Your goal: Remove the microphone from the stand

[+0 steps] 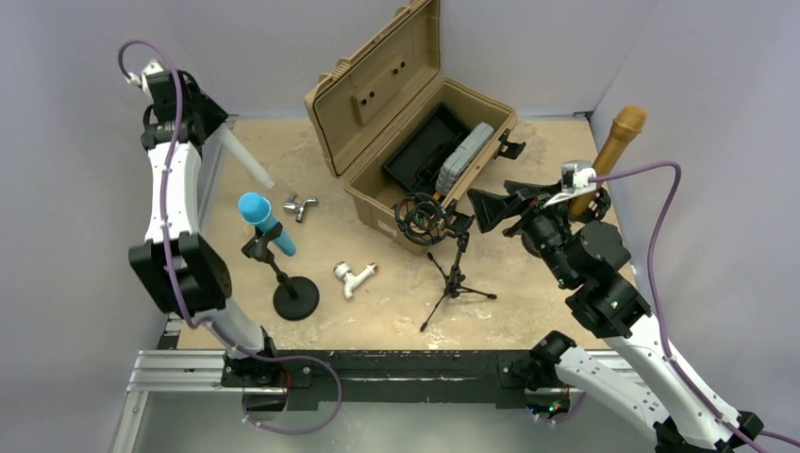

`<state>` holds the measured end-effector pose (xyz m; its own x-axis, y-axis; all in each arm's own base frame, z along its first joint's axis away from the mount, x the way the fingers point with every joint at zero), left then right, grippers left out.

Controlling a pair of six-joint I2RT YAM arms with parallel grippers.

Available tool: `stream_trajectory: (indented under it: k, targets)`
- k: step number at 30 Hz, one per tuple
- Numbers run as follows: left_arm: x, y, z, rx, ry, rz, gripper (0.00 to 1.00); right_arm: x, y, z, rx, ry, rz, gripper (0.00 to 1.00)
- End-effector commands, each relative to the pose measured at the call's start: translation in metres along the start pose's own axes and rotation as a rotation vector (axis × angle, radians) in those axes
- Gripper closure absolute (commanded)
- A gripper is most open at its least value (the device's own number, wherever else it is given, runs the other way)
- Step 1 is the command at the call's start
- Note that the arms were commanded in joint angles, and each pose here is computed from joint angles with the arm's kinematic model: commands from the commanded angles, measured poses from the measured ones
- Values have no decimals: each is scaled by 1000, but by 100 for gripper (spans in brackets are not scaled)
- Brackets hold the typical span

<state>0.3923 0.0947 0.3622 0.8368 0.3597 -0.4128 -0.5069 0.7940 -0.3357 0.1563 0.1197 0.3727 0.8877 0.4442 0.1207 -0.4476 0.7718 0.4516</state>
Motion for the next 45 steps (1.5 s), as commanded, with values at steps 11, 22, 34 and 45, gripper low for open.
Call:
stream_trajectory:
  k: [11, 22, 34, 45]
  targets:
    - [168, -11, -111, -735, 435, -236, 100, 11, 9, 14, 12, -26, 1, 7]
    - [204, 9, -166, -884, 447, -4, 100, 15, 8, 11, 36, -13, -25, 8]
    - [191, 31, -180, -822, 555, 331, 63, 15, 7, 11, 34, -13, -29, 8]
    - [185, 20, -157, -800, 528, 260, 22, 14, 6, 8, 33, -9, -27, 8]
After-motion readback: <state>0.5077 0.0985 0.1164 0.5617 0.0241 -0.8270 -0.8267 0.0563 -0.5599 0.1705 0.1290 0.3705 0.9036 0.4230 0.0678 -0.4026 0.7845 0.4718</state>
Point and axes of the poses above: each gripper's point midway between its finger pads, its own x axis out along the fingers, its own y axis along the line the jaws close on, z = x × y, the point moved 9 cm from there along -x, back along the fingers, and after that the axes turned 3 degrees about x, right-handed, at the moved point
